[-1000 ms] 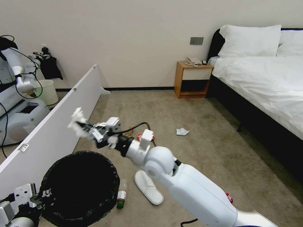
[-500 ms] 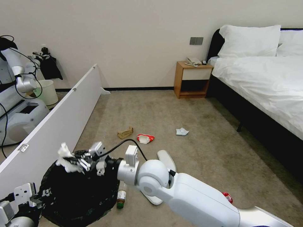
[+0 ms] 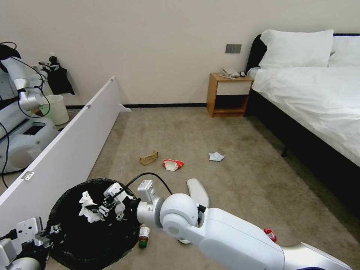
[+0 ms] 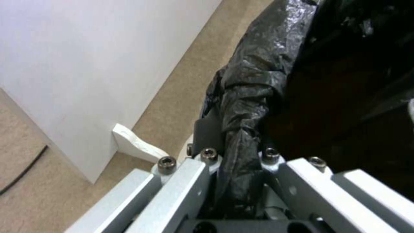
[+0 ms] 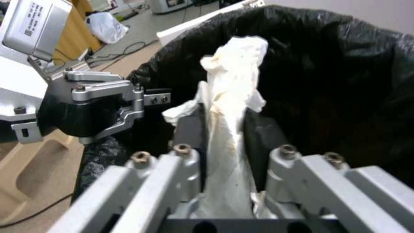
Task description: Pick up the trash bin, then pick up the garbage from the floor and place it into the trash bin.
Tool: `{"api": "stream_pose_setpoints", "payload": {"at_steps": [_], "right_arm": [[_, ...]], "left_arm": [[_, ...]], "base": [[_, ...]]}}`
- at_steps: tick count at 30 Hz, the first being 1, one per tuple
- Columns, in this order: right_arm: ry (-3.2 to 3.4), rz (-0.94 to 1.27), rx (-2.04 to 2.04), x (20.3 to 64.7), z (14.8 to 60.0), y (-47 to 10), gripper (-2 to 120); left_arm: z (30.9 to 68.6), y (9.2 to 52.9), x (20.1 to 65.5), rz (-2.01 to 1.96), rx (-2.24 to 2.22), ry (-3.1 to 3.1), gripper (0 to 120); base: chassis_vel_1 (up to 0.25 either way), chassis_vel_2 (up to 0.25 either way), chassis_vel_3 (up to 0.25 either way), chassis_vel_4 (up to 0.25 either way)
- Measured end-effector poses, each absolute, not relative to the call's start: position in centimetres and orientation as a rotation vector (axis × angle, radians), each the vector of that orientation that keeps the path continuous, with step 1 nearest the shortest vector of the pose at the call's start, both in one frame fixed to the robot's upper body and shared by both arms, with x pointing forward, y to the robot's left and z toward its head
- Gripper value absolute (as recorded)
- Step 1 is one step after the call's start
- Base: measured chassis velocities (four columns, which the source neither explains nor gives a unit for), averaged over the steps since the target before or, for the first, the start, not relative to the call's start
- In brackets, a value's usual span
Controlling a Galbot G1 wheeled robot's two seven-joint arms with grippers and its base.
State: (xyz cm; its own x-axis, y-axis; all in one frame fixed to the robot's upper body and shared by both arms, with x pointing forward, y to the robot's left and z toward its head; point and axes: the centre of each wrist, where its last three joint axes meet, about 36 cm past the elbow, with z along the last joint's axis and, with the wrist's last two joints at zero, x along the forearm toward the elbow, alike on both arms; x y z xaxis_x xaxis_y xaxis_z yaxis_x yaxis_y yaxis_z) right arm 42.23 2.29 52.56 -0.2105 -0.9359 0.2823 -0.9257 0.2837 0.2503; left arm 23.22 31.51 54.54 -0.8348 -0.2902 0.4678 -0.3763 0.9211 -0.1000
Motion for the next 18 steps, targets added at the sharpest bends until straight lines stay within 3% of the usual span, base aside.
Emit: {"api": "stream_pose_setpoints", "payload": {"at_steps": [8, 13, 18], "right_arm": [[-2.173, -0.057, 1.679, 42.12, 52.74, 2.38, 49], [-2.174, -0.059, 1.685, 42.03, 52.93, 2.24, 74], [-2.175, -0.06, 1.689, 41.97, 53.03, 2.18, 84]], "left_arm": [[54.49, 31.48, 23.19, 0.261, 0.48, -2.622, 2], [54.38, 31.34, 23.17, 0.269, 0.48, -2.618, 2], [54.36, 31.33, 23.16, 0.269, 0.481, -2.617, 2]], "base": [[0.0, 0.0, 0.0, 0.0], [0.0, 0.0, 0.0, 0.0], [0.0, 0.0, 0.0, 0.0]]}}
